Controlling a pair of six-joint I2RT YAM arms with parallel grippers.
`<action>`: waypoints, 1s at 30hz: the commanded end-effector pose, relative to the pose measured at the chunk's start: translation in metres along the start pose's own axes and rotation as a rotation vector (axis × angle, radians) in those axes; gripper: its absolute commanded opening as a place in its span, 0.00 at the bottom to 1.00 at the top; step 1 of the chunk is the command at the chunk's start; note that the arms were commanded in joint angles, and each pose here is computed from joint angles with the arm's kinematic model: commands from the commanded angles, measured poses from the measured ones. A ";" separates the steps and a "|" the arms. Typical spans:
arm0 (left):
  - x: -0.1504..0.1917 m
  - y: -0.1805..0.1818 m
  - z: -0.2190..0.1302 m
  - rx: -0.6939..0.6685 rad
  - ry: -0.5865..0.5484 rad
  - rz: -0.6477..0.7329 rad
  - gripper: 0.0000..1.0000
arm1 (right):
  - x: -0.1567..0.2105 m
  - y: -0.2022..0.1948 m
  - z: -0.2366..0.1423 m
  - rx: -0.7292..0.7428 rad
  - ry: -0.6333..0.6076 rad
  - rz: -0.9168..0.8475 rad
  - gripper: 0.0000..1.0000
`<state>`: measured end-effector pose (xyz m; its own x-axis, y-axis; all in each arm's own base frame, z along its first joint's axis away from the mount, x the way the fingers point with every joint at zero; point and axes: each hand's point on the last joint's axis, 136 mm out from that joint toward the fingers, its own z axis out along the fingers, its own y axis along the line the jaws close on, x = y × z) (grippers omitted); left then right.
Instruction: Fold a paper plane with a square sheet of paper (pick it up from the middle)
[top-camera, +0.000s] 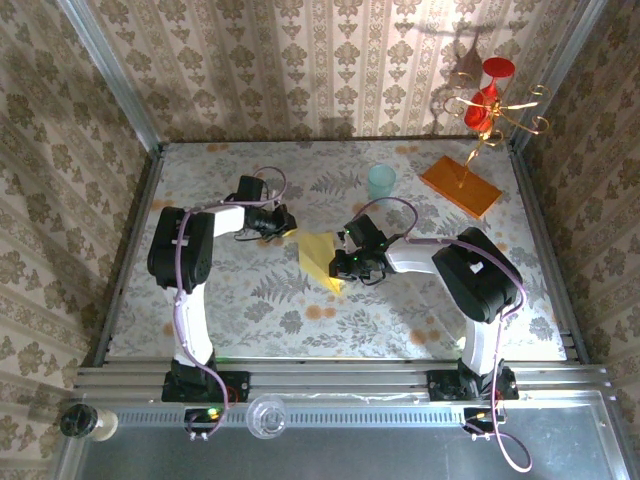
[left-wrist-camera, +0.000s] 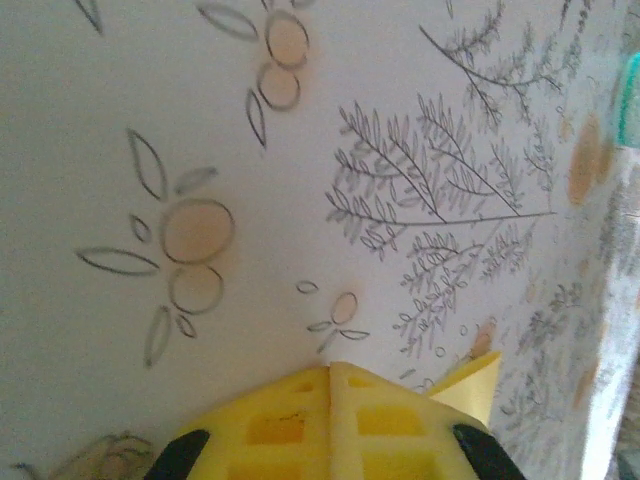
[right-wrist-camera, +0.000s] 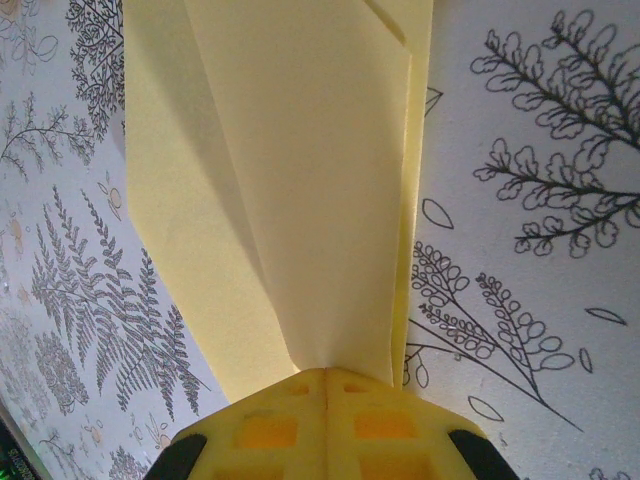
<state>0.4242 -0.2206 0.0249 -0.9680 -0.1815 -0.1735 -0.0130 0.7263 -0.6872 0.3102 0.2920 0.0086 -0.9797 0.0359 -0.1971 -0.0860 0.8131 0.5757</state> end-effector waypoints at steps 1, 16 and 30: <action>-0.009 0.020 -0.011 -0.115 -0.013 0.058 0.07 | 0.076 -0.098 0.008 0.350 0.223 0.116 0.00; 0.054 -0.045 -0.008 0.034 0.064 0.216 0.07 | 0.049 -0.052 0.011 0.162 0.170 0.113 0.00; 0.067 -0.036 0.022 0.033 0.104 0.166 0.01 | 0.048 -0.047 0.012 0.134 0.165 0.123 0.00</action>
<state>0.3691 -0.2726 0.0330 -0.9697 0.0113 -0.2440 0.1788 0.7135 -0.6775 0.3098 0.2971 0.0130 -0.9834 0.0464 -0.1753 -0.0710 0.7910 0.6077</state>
